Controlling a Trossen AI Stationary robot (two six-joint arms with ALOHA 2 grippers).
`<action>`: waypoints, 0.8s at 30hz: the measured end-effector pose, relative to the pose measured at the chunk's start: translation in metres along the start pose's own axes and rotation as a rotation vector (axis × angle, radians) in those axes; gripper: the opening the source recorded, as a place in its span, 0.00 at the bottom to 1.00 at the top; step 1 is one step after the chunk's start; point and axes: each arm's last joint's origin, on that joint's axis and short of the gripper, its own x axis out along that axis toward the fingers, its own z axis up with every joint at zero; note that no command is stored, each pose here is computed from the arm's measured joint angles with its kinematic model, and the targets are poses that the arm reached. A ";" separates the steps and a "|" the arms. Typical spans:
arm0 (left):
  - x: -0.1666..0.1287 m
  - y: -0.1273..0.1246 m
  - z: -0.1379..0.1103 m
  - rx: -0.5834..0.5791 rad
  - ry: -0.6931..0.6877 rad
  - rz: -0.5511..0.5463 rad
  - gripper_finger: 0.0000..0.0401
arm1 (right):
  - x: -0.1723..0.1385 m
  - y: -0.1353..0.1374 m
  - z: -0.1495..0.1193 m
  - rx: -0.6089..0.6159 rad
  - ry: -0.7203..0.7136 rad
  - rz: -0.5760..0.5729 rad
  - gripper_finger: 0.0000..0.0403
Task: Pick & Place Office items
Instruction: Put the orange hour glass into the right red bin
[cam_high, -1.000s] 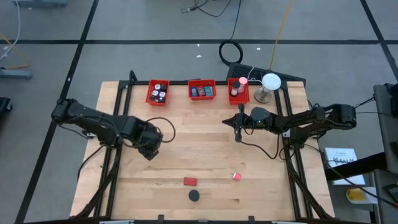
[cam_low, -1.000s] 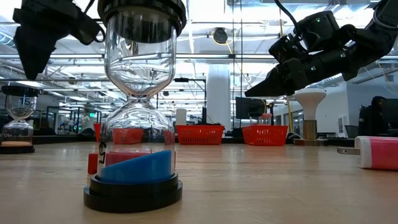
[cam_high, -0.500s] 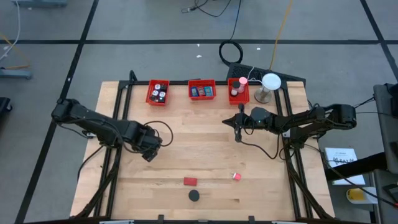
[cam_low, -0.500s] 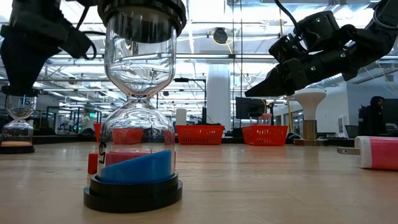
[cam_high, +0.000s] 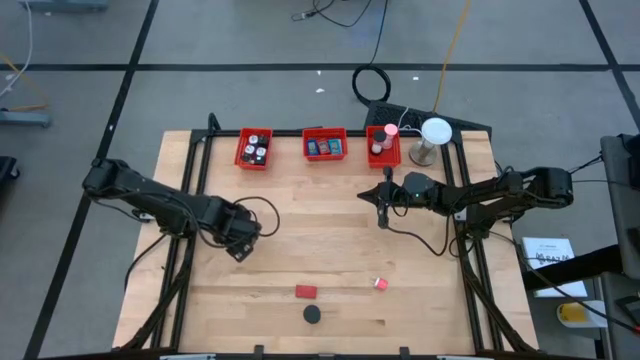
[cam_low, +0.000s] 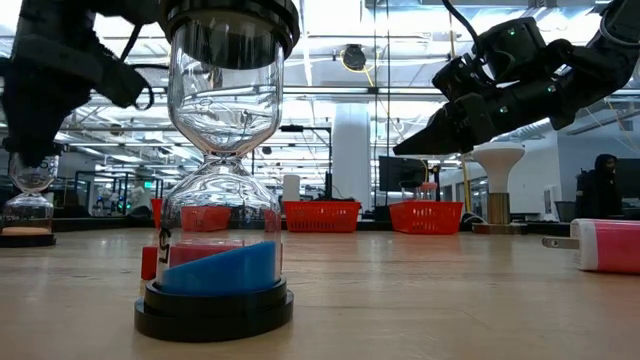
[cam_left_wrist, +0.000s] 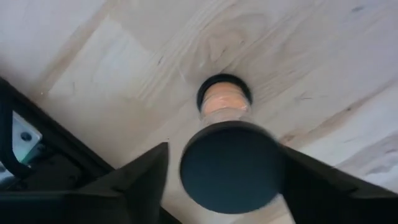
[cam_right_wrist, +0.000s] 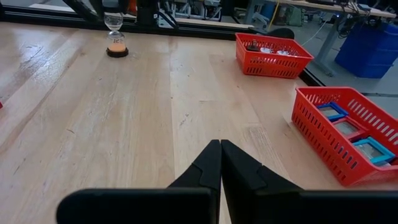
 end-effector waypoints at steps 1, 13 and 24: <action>-0.003 -0.001 0.001 0.012 -0.011 -0.006 0.64 | 0.000 0.000 0.000 -0.002 -0.003 0.000 0.01; -0.082 -0.007 0.063 0.179 -0.324 -0.251 0.53 | 0.000 0.000 0.001 0.004 -0.005 -0.004 0.01; -0.098 -0.038 0.176 0.552 -0.505 -0.172 0.53 | 0.000 0.000 0.000 0.005 -0.003 -0.004 0.01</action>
